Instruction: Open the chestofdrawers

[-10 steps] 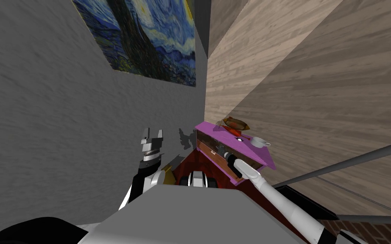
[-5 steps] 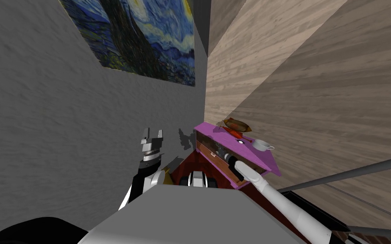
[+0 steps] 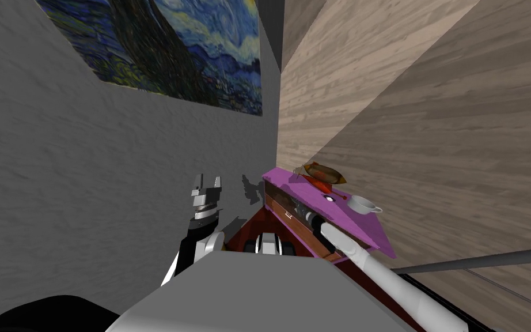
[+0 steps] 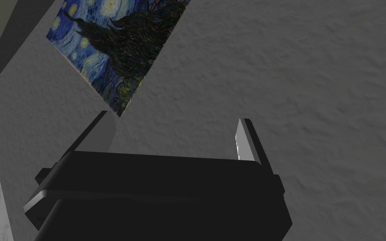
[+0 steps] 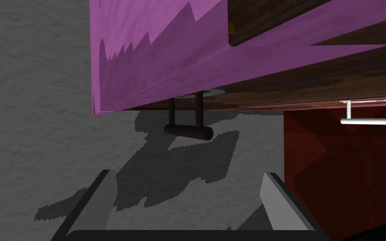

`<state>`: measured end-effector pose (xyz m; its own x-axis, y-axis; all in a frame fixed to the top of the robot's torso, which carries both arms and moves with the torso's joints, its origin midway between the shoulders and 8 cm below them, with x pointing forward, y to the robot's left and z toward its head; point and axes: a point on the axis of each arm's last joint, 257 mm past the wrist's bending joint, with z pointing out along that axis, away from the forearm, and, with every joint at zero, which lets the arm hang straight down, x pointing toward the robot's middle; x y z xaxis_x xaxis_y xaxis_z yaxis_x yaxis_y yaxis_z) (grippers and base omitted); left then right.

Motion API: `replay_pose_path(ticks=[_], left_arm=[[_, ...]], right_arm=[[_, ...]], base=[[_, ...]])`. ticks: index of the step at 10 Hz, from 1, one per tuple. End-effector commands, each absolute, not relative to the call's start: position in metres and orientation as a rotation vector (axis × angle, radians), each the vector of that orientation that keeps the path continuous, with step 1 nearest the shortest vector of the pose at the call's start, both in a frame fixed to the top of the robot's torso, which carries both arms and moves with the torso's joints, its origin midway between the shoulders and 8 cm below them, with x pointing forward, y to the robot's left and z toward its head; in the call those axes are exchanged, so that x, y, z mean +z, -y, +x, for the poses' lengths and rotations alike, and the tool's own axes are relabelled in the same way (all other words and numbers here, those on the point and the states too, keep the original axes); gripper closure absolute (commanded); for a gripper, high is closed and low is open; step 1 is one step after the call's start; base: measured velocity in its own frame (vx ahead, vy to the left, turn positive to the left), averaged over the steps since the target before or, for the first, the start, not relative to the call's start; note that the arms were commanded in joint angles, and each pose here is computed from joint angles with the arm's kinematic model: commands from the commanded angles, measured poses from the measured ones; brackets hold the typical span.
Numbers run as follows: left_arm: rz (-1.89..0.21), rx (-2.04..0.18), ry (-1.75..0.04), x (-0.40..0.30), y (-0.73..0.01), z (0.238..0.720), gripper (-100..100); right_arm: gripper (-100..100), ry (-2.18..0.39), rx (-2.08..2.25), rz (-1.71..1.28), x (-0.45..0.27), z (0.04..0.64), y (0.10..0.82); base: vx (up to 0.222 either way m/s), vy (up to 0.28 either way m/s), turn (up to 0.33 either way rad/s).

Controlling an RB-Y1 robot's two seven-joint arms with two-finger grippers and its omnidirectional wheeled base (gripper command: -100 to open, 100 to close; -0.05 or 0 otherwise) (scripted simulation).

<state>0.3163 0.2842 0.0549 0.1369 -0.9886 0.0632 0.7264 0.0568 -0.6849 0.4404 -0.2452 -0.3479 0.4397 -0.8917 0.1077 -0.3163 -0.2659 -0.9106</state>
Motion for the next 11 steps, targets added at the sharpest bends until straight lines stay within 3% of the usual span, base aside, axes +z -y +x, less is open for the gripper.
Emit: replay_pose_path(ticks=[1,6,7,11], left_arm=[[-0.665,-1.383,-0.492,0.055,-0.284,0.316,0],[-0.665,-1.383,-0.492,0.055,-0.284,0.316,0],[-0.665,-1.383,-0.492,0.055,-0.284,0.316,0],[-0.665,-1.383,-0.492,0.055,-0.284,0.316,0]], right_arm=[[-100,-0.930,-0.855,-1.896,-0.353,0.428,0.243],[-100,-0.917,-0.864,-1.912,-0.360,0.422,0.239],[100,-0.918,-0.867,-1.911,-0.360,0.422,0.239],[100,-0.859,-0.831,-1.924,-0.359,0.437,0.213]], base=[[0.110,-0.074,0.019],[0.061,-0.025,0.026],[0.007,0.000,-0.003],[-0.064,0.060,-0.139]])
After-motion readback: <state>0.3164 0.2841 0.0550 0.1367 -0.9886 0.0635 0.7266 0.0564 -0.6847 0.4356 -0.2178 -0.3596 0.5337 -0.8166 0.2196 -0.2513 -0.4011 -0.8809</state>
